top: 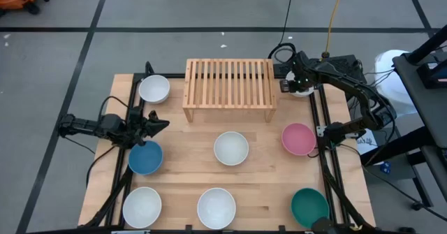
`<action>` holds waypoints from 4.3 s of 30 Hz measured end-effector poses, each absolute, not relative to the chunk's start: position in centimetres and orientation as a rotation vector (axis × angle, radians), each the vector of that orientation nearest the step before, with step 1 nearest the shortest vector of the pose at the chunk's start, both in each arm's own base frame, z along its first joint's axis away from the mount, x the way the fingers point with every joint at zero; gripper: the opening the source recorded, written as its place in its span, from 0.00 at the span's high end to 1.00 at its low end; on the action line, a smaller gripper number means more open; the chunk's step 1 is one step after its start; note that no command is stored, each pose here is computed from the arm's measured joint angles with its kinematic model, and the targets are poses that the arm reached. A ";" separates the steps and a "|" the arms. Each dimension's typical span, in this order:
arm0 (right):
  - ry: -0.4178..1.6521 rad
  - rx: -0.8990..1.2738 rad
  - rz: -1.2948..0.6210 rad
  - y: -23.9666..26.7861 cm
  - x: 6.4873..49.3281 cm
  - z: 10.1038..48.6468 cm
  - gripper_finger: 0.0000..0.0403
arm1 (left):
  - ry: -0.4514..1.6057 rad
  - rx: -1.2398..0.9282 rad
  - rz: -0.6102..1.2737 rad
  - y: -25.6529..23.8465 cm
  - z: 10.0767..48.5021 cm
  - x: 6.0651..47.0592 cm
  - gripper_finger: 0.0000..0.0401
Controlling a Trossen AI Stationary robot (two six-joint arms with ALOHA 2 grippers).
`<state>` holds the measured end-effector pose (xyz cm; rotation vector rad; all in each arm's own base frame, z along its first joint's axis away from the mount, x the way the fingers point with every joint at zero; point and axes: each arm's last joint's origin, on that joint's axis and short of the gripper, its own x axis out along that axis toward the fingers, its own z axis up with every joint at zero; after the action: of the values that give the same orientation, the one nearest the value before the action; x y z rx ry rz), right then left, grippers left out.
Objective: Place and stack bowls onto a shelf
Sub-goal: Put the white bowl on the shelf
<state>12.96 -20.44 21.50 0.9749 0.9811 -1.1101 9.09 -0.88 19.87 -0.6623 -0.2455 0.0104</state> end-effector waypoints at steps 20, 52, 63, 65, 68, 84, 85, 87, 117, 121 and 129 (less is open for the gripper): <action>1.136 0.910 -1.068 -21.1 13.3 19.5 0.76 | -0.246 -0.662 0.011 -0.9 19.9 9.1 0.86; 1.139 0.745 -0.988 -18.9 11.8 22.8 1.00 | -0.250 -0.689 0.007 -0.9 19.9 9.1 0.86; 0.976 0.593 -0.988 -14.6 10.3 27.5 1.00 | -0.266 -0.695 0.062 -0.7 19.9 9.1 0.86; 0.954 0.557 -0.965 -14.1 10.4 28.5 1.00 | -0.270 -0.696 0.074 -0.7 19.9 9.1 0.86; 0.905 0.501 -0.925 -13.5 11.0 30.4 1.00 | -0.274 -0.709 0.085 -0.6 19.9 9.1 0.86; 0.743 0.198 -0.574 -13.0 18.7 41.1 1.00 | -0.277 -0.721 0.089 -0.6 19.9 9.1 0.86; 0.760 0.188 -0.541 -12.9 19.3 41.3 1.00 | -0.277 -0.721 0.090 -0.6 19.9 9.1 0.86; 0.800 0.177 -0.500 -12.8 20.6 41.6 1.00 | -0.277 -0.721 0.090 -0.6 19.9 9.1 0.86; 1.329 0.089 -0.200 -13.0 31.6 37.5 1.00 | -0.275 -0.715 0.090 -0.6 19.9 9.1 0.86; 1.347 0.090 -0.195 -13.0 31.7 37.2 1.00 | -0.275 -0.716 0.090 -0.6 19.9 9.1 0.86; 1.355 0.077 -0.182 -13.0 31.6 37.2 1.00 | -0.275 -0.716 0.090 -0.6 19.9 9.1 0.86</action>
<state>31.64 -13.03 37.17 0.0770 1.3546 -0.1821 9.06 -0.62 19.87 -0.7159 -0.2747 0.0903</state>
